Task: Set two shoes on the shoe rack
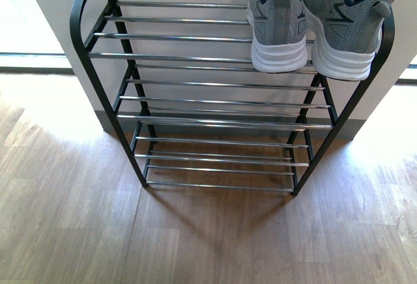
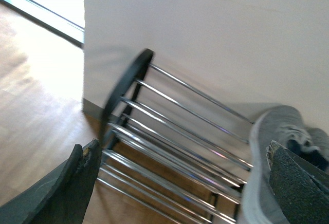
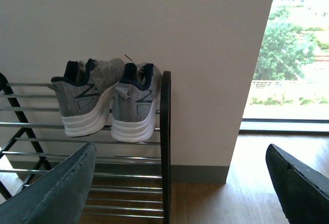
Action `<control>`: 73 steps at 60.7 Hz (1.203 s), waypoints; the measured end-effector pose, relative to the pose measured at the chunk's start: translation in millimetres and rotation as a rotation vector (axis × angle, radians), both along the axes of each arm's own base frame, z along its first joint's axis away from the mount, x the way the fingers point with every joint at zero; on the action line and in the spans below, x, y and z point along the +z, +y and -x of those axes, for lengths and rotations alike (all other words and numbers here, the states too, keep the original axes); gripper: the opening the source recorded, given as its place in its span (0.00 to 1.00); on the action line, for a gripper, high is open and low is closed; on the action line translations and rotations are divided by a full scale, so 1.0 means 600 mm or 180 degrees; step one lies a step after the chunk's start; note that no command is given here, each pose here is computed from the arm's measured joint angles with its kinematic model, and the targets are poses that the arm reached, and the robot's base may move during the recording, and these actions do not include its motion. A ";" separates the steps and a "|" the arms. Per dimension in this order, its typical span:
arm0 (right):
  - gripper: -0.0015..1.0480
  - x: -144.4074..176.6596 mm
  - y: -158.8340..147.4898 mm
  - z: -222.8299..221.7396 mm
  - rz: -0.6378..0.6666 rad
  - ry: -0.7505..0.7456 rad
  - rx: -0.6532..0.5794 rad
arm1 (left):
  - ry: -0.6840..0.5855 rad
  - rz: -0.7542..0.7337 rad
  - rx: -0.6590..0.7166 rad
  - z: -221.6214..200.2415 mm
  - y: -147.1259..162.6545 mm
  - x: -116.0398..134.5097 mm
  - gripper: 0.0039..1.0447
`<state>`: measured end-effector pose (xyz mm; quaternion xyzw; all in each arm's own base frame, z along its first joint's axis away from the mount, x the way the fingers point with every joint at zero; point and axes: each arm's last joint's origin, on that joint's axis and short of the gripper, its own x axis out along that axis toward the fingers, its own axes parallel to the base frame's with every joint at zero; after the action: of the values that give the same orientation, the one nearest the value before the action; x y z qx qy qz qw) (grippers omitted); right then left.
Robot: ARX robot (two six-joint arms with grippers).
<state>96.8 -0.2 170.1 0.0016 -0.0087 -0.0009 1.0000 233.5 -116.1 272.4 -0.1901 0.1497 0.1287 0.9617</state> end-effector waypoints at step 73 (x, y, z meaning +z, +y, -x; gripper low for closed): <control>0.91 0.000 0.000 0.000 0.0001 0.0000 0.0000 | -0.0979 -0.1189 -0.0843 0.200 0.192 -0.148 0.01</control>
<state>96.8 -0.2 170.1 0.0014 -0.0087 -0.0009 1.0000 113.5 -0.6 183.5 -0.0054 -0.0008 -0.0031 1.0000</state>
